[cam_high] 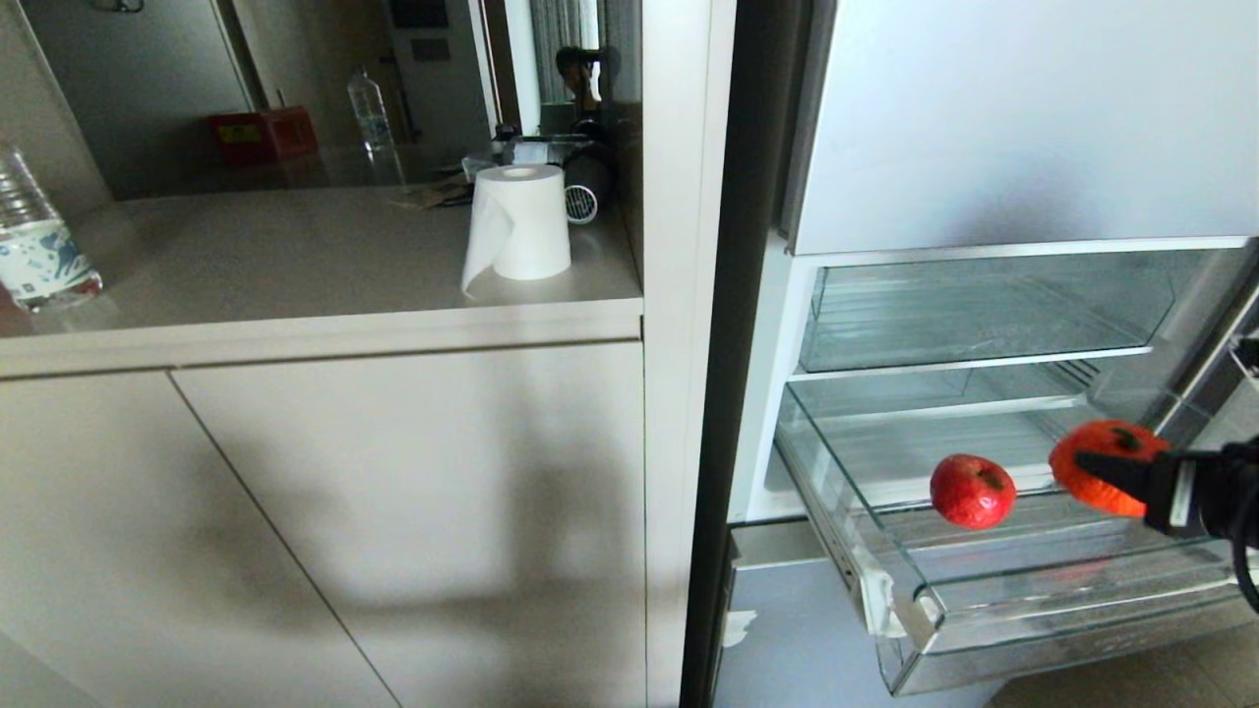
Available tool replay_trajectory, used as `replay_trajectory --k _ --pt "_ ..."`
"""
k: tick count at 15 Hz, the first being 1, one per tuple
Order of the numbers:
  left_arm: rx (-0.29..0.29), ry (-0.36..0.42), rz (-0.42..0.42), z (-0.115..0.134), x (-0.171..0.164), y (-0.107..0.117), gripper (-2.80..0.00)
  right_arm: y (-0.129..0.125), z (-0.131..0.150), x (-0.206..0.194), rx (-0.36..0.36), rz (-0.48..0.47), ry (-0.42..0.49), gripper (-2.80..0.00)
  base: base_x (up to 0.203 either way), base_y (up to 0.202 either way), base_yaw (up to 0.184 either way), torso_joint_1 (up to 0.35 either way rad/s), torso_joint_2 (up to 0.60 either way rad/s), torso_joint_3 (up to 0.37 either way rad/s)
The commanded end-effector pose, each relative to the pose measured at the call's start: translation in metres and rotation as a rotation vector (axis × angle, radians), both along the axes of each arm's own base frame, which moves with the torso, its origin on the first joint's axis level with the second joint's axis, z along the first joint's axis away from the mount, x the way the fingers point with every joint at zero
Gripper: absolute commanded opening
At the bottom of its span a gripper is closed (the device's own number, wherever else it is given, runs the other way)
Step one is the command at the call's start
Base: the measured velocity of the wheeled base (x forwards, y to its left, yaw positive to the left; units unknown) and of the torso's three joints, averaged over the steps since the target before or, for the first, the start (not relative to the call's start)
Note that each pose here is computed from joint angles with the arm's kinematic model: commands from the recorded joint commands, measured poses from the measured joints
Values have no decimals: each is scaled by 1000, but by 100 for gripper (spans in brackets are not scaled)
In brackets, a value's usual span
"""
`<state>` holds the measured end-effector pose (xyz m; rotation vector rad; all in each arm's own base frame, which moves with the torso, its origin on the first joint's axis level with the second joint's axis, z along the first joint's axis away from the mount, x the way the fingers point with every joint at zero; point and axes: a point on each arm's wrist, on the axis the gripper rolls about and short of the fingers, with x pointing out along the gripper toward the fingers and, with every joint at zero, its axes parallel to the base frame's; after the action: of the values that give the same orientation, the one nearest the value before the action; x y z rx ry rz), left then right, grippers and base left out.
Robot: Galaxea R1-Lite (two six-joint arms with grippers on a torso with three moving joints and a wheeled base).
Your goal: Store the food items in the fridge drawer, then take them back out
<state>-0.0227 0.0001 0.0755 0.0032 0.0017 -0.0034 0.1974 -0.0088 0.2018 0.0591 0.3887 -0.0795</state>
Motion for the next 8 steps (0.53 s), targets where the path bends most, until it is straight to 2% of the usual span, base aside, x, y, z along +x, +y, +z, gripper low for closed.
replay_trajectory --k 1,4,7,8 --pt "0 0 0 0 0 0 -280 -15 -25 59 13 -64 120 -280 0 0 0 0 0 0" --pt "0 0 0 0 0 0 -280 -32 -36 94 35 -141 139 -280 0 0 0 0 0 0" --pt "0 1 0 0 0 0 -280 -44 -48 111 58 -184 162 -280 0 0 0 0 0 0" --pt "0 0 0 0 0 0 -280 -48 -53 116 59 -195 168 0 0 0 0 0 0 0"
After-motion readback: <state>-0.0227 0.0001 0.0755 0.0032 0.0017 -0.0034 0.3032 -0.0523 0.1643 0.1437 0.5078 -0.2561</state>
